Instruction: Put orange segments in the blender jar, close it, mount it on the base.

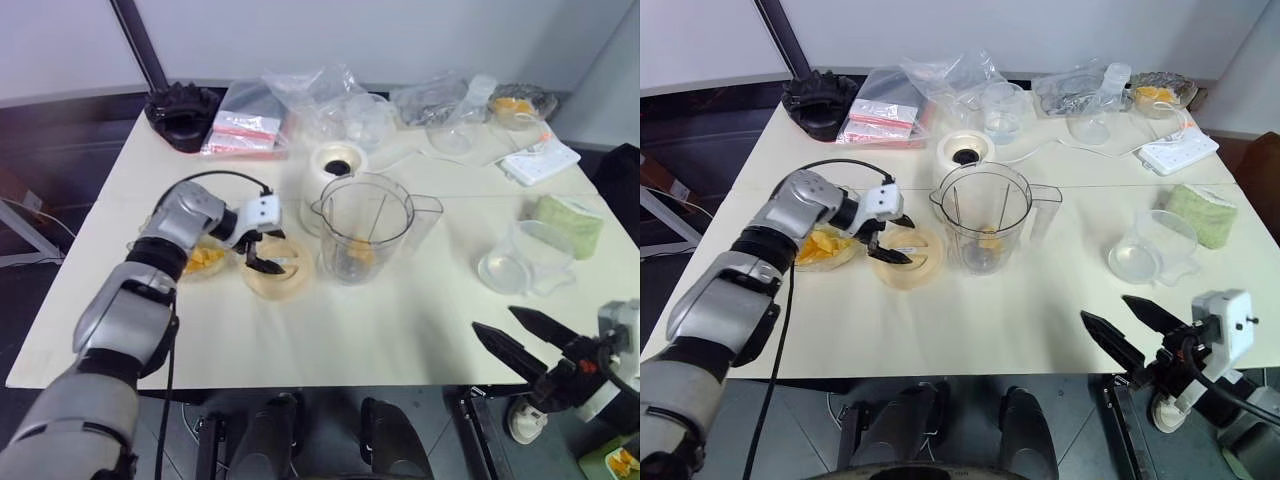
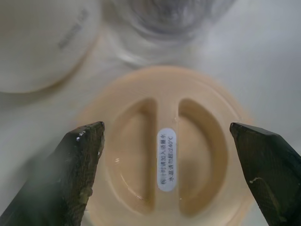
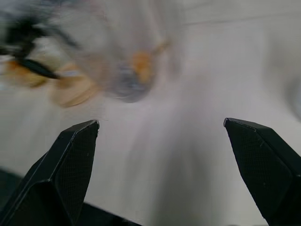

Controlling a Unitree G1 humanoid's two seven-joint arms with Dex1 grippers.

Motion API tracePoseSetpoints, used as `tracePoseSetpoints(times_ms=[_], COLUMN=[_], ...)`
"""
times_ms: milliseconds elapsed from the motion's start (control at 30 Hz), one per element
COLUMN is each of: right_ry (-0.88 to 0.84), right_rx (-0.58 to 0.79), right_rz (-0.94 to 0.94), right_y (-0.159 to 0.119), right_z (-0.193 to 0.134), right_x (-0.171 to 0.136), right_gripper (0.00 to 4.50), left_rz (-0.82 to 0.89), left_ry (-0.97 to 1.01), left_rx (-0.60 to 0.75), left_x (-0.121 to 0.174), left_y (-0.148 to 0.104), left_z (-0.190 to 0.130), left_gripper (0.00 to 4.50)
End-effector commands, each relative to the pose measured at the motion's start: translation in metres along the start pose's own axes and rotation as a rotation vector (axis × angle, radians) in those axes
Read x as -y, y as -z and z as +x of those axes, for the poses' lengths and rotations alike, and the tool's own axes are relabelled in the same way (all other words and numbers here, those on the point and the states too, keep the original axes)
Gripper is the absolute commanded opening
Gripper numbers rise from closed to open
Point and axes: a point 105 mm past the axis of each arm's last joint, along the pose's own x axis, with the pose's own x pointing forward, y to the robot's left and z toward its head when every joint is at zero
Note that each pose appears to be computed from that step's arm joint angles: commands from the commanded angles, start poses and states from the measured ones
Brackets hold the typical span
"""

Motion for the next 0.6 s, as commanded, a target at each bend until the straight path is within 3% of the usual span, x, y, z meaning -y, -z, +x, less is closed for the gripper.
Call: tracePoseSetpoints(times_ms=[33, 300, 433, 600], right_ry=[-0.107, -0.179, -0.179, -0.186], right_rx=[0.088, 0.156, 0.138, 0.136], right_rz=[-0.07, -0.135, -0.136, -0.129], right_y=[-0.033, -0.069, -0.067, -0.064], right_z=[0.007, 0.024, 0.03, 0.036], right_x=[-0.027, -0.046, -0.045, -0.043], right_gripper=[4.47, 4.47, 4.5, 4.5], left_rz=[0.044, -0.082, -0.148, -0.167], left_ry=[-0.034, -0.006, 0.006, 0.025], left_rx=[-0.044, -0.114, -0.114, -0.133], left_x=[-0.007, 0.002, 0.007, 0.011], left_y=[0.0, 0.024, 0.03, 0.037], left_z=[0.0, 0.017, 0.022, 0.021], left_gripper=[4.47, 4.47, 3.25, 0.95])
